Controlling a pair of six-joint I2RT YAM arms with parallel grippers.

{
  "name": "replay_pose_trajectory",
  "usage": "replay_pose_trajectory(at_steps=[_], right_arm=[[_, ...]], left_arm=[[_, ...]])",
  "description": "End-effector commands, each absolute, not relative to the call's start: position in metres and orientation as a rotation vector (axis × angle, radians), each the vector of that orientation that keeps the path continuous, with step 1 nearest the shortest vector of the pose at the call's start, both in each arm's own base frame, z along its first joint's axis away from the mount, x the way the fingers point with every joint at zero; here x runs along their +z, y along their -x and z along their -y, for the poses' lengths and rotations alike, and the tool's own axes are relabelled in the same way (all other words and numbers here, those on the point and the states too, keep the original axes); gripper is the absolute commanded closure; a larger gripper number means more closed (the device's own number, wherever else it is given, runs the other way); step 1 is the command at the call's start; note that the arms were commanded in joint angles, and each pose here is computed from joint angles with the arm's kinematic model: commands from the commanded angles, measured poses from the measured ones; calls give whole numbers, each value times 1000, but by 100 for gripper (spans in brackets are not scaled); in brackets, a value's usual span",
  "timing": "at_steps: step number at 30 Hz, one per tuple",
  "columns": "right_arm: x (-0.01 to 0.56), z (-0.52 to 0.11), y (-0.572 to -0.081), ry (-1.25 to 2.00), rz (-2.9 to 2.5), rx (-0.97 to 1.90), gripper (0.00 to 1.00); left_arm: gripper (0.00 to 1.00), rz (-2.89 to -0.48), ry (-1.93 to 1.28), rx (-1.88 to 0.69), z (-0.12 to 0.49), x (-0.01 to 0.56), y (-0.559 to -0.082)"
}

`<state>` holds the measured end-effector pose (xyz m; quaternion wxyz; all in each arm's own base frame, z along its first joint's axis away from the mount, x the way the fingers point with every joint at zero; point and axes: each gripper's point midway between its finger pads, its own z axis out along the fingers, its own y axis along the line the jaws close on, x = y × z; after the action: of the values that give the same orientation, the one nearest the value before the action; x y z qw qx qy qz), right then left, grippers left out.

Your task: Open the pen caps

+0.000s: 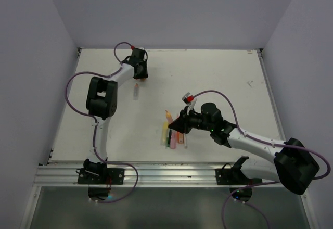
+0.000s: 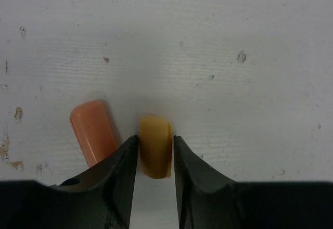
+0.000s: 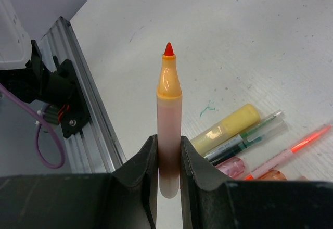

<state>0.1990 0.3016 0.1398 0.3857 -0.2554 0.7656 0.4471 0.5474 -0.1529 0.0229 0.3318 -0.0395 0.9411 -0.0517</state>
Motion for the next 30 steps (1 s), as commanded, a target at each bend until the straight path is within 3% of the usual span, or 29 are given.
replay_pose_trajectory(at_steps=[1, 9, 17, 22, 30], right_arm=[[158, -307, -211, 640, -1887, 1129, 100], [164, -304, -211, 626, -1871, 1125, 100], [183, -296, -220, 540, -1829, 1084, 100], [192, -288, -232, 452, -1805, 1028, 100], [204, -283, -250, 344, -1770, 981, 100]], left_arm=[[62, -2446, 111, -107, 146, 28, -552], [53, -2419, 139, -142, 148, 48, -550], [32, -2243, 189, -355, 162, 157, -524], [20, -2129, 195, -439, 165, 209, -470], [18, -2000, 104, -712, 236, 238, -356]])
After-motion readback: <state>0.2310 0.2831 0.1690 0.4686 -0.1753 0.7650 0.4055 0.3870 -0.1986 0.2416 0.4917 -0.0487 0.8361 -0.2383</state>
